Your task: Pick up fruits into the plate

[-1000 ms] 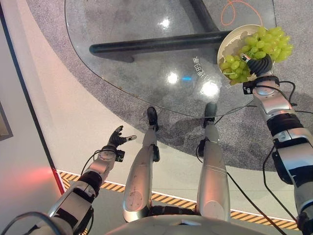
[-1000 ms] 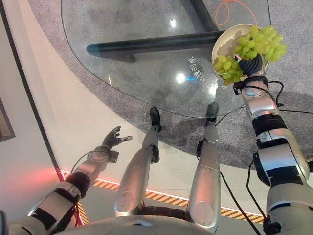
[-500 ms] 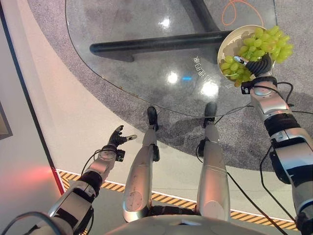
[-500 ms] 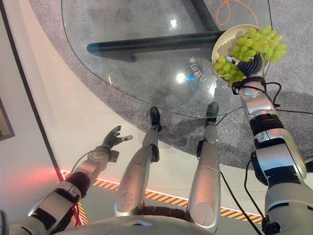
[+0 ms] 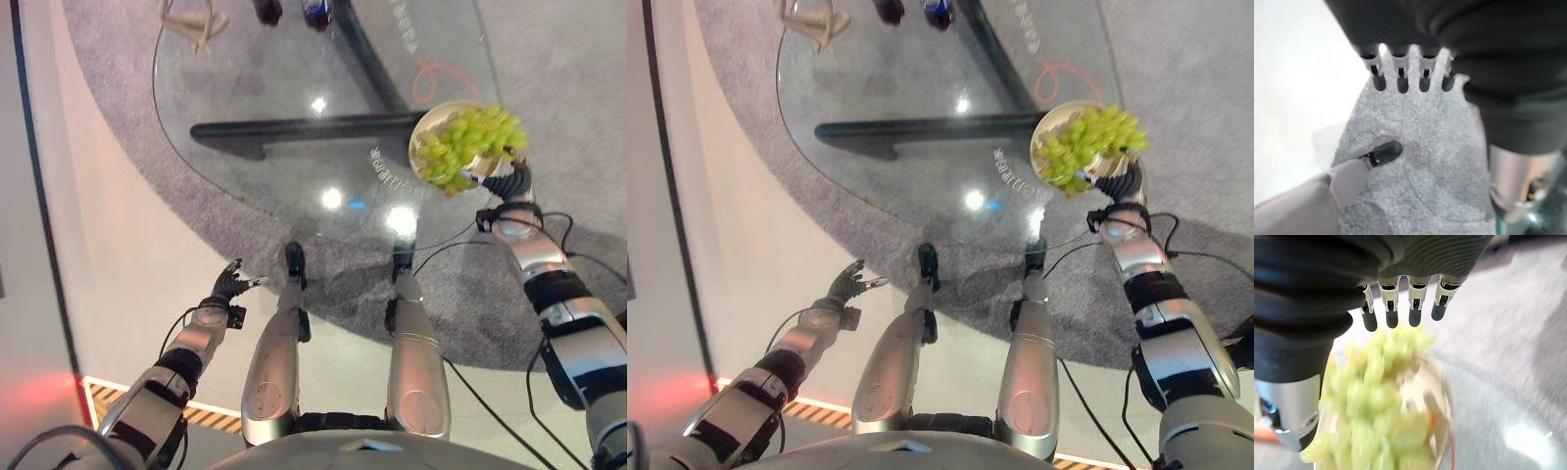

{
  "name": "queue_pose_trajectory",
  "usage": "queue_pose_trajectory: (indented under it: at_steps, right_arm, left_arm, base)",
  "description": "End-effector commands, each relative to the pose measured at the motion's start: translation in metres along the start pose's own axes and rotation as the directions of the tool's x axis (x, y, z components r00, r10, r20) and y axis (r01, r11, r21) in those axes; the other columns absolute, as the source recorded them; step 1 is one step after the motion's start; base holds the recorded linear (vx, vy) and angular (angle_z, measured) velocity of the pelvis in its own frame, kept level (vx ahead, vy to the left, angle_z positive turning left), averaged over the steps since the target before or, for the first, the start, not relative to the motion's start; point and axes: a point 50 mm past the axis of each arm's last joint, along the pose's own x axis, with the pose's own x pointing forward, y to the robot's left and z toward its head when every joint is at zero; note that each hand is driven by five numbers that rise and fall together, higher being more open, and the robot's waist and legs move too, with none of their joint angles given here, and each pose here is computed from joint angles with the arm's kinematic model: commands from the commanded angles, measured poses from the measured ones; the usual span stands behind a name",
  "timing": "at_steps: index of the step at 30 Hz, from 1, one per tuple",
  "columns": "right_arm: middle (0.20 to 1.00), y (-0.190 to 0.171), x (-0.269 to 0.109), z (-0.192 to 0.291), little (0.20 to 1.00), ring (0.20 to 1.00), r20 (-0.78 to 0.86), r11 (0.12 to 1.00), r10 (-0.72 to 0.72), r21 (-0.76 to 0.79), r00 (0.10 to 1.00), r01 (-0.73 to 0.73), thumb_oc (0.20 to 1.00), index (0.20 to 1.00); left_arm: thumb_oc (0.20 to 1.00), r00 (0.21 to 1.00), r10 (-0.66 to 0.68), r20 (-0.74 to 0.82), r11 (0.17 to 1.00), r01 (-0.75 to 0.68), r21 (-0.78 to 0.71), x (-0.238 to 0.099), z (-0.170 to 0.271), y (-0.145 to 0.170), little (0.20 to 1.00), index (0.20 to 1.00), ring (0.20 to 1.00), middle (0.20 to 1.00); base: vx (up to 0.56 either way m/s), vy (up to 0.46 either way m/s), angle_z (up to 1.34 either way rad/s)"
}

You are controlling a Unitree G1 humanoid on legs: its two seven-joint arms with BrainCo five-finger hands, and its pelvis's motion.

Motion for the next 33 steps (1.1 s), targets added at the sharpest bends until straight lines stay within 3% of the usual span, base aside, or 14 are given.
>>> queue_pose_trajectory:
  at_steps: [1,10,14,17,21,24,28,33]
  right_arm:
    - [1.0,-0.005,-0.001,0.009,1.0,1.0,0.041,0.997,-0.047,0.055,0.998,0.044,1.0,1.0]
    - [1.0,0.001,-0.028,-0.043,1.0,1.0,-0.063,0.996,-0.012,0.09,0.998,0.018,1.0,1.0]
    - [1.0,0.014,-0.051,-0.072,1.0,1.0,-0.109,0.983,0.087,0.171,0.99,-0.068,1.0,1.0]
    - [1.0,0.041,-0.084,-0.102,1.0,1.0,-0.176,0.936,0.25,0.294,0.952,-0.191,1.0,1.0]
    - [1.0,0.069,-0.122,-0.135,1.0,1.0,-0.274,0.834,0.433,0.484,0.859,-0.266,1.0,1.0]
    - [1.0,0.09,-0.171,-0.179,1.0,1.0,-0.396,0.741,0.587,0.613,0.706,-0.273,1.0,1.0]
    - [1.0,0.094,-0.21,-0.21,1.0,1.0,-0.509,0.734,0.637,0.629,0.579,-0.255,1.0,1.0]
    - [1.0,0.089,-0.239,-0.232,1.0,1.0,-0.607,0.759,0.63,0.615,0.484,-0.216,1.0,1.0]
  left_arm:
    - [1.0,0.996,0.046,-0.082,0.999,-0.046,0.009,-0.002,-0.019,0.018,1.0,1.0,1.0,1.0]
    - [1.0,0.984,0.039,-0.173,0.999,-0.043,-0.022,-0.014,-0.052,0.022,1.0,1.0,1.0,1.0]
    - [1.0,0.979,0.019,-0.201,0.998,-0.03,-0.05,-0.022,-0.071,0.017,1.0,1.0,1.0,1.0]
    - [1.0,0.966,-0.006,-0.26,0.998,-0.012,-0.069,-0.032,-0.091,0.011,1.0,1.0,1.0,1.0]
    - [1.0,0.943,-0.045,-0.33,0.994,0.009,-0.11,-0.043,-0.112,0.006,1.0,1.0,1.0,1.0]
    - [1.0,0.912,-0.083,-0.401,0.99,0.028,-0.141,-0.057,-0.135,-0.003,1.0,1.0,1.0,1.0]
    - [1.0,0.883,-0.1,-0.458,0.989,0.036,-0.147,-0.067,-0.15,-0.009,1.0,1.0,1.0,1.0]
    - [1.0,0.85,-0.125,-0.512,0.988,0.057,-0.146,-0.077,-0.163,-0.014,1.0,1.0,1.0,1.0]
  base:
    - [0.04,0.029,0.08]
    - [0.06,0.04,0.04]
    - [0.07,0.035,0.05]
    - [0.15,0.029,0.07]
    - [0.15,0.024,0.09]
    - [0.18,0.048,0.06]
    - [0.09,0.041,0.06]
    - [0.04,0.045,0.02]
